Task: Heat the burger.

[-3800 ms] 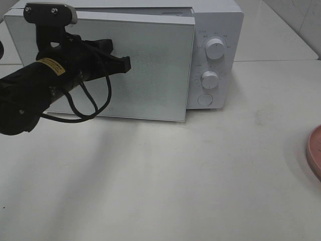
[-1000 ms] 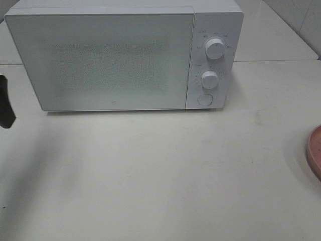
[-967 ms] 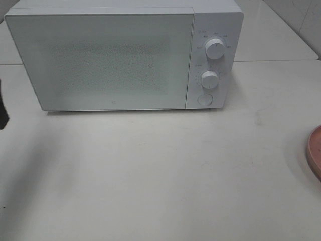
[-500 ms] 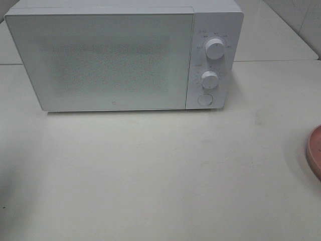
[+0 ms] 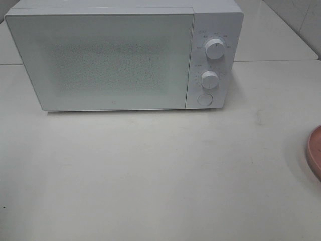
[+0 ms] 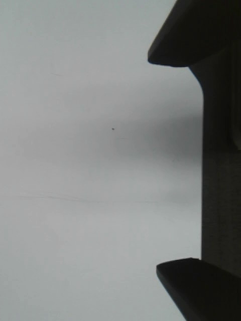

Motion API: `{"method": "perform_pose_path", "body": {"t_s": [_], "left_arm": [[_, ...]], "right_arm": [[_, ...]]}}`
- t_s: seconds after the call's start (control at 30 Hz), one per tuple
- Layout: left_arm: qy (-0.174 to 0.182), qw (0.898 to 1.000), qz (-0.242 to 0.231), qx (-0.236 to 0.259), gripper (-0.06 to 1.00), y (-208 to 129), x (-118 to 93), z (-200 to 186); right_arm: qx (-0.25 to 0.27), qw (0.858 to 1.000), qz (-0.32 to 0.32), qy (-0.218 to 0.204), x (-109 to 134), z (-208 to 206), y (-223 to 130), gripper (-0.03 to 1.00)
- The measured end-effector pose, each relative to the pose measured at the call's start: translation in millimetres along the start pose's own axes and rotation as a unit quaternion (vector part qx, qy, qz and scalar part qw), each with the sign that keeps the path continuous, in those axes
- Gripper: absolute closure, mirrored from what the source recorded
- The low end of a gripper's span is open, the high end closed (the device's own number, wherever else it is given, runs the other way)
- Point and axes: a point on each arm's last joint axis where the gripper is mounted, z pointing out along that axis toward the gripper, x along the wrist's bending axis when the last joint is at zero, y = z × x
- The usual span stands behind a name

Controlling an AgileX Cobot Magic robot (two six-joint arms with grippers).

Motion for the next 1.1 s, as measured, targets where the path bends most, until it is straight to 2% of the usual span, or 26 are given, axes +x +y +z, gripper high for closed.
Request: {"method": "perform_pose_path", "body": {"t_s": [0.03, 0.07, 0.1, 0.13, 0.2, 0.23, 0.3, 0.4, 0.47, 0.57, 1.1], "left_arm": [[0.000, 1.000, 0.000, 0.000, -0.03, 0.0, 0.0, 0.0], [0.000, 0.999, 0.003, -0.043, -0.03, -6.9, -0.6, -12.1], [0.000, 0.998, 0.004, -0.063, -0.03, -10.4, -1.0, -17.7], [0.000, 0.998, 0.004, -0.063, -0.03, -10.4, -1.0, -17.7], [0.000, 0.993, 0.009, -0.122, -0.03, -26.8, -1.6, -31.5], [0.000, 0.993, 0.009, -0.122, -0.03, -26.8, -1.6, -31.5], [0.003, 0.987, 0.013, -0.163, -0.03, -38.4, -1.5, -40.3], [0.003, 0.984, 0.014, -0.178, -0.03, -41.9, -1.6, -43.5], [0.006, 0.974, 0.018, -0.224, -0.03, -53.3, -1.7, -52.9], [0.006, 0.970, 0.018, -0.240, -0.03, -57.6, -1.8, -56.0], [0.006, 0.970, 0.019, -0.242, -0.03, -58.0, -1.8, -56.2]], "right_arm": [[0.000, 1.000, 0.000, 0.000, 0.0, 0.0, 0.0, 0.23], [0.000, 1.000, 0.000, 0.000, 0.0, 0.0, 0.0, 0.23], [0.000, 1.000, 0.000, 0.000, 0.0, 0.0, 0.0, 0.23], [0.000, 1.000, 0.000, 0.000, 0.0, 0.0, 0.0, 0.23], [0.000, 1.000, 0.000, 0.000, 0.0, 0.0, 0.0, 0.23], [0.000, 1.000, 0.000, 0.000, 0.0, 0.0, 0.0, 0.23], [0.000, 1.000, 0.000, 0.000, 0.0, 0.0, 0.0, 0.23], [0.000, 1.000, 0.000, 0.000, 0.0, 0.0, 0.0, 0.23], [0.000, 1.000, 0.000, 0.000, 0.0, 0.0, 0.0, 0.23], [0.000, 1.000, 0.000, 0.000, 0.0, 0.0, 0.0, 0.23], [0.000, 1.000, 0.000, 0.000, 0.0, 0.0, 0.0, 0.23]]}}
